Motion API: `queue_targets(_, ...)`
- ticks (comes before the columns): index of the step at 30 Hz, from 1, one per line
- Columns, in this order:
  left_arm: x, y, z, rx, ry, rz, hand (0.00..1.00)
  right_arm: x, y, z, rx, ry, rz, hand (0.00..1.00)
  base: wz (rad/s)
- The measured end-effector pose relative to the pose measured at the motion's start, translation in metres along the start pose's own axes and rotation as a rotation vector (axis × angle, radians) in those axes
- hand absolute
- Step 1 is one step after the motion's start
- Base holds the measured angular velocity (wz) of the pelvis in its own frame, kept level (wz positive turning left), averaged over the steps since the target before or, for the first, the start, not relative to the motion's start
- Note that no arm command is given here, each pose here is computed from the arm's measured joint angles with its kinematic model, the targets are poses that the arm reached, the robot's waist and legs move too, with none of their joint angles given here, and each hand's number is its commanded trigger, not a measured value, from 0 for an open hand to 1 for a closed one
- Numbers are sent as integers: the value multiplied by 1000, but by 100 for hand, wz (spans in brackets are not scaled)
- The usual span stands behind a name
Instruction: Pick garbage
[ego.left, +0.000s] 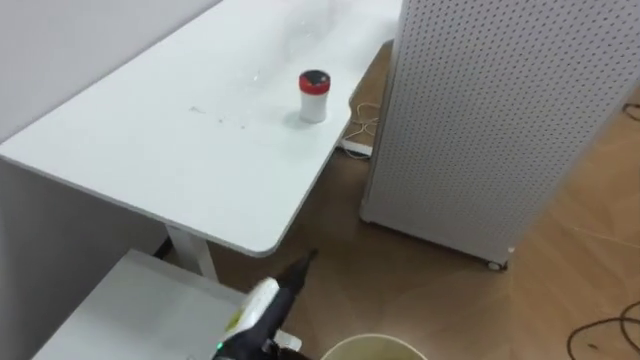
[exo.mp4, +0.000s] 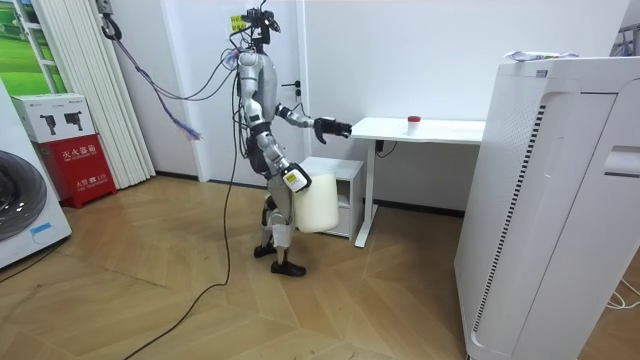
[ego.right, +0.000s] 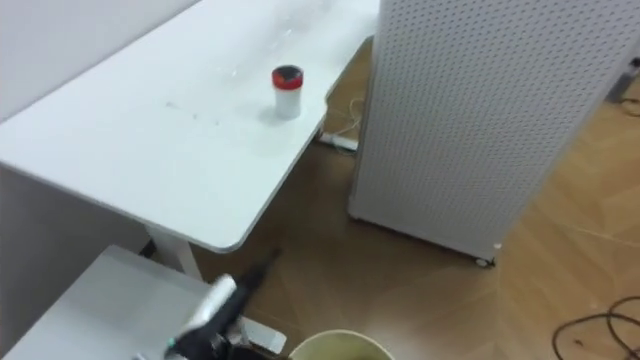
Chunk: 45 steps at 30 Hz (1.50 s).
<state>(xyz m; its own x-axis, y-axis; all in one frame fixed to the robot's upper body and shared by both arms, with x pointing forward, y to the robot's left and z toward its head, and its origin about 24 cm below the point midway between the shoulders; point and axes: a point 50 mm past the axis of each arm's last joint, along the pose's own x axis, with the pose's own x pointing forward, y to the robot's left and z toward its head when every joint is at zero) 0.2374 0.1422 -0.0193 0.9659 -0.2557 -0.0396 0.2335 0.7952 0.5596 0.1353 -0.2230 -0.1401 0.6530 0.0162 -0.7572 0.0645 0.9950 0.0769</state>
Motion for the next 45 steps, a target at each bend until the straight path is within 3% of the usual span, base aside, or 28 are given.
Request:
queue_targets(6,2,23,18,-28,-90,171,0,-4,-5,-4,-4,-1,-40,100,-5)
queue_targets(14,-13,55,21,-152,-102,419,0,-7,-5,-10,-16,11,-21,100,-9)
queue_targets(25,-27,67,19,-170,-90,562,0,-12,-5,-22,-25,45,-9,100,-42)
queue_targets(45,-34,72,17,-210,-82,669,0,-10,-2,-14,-57,26,3,100,-20)
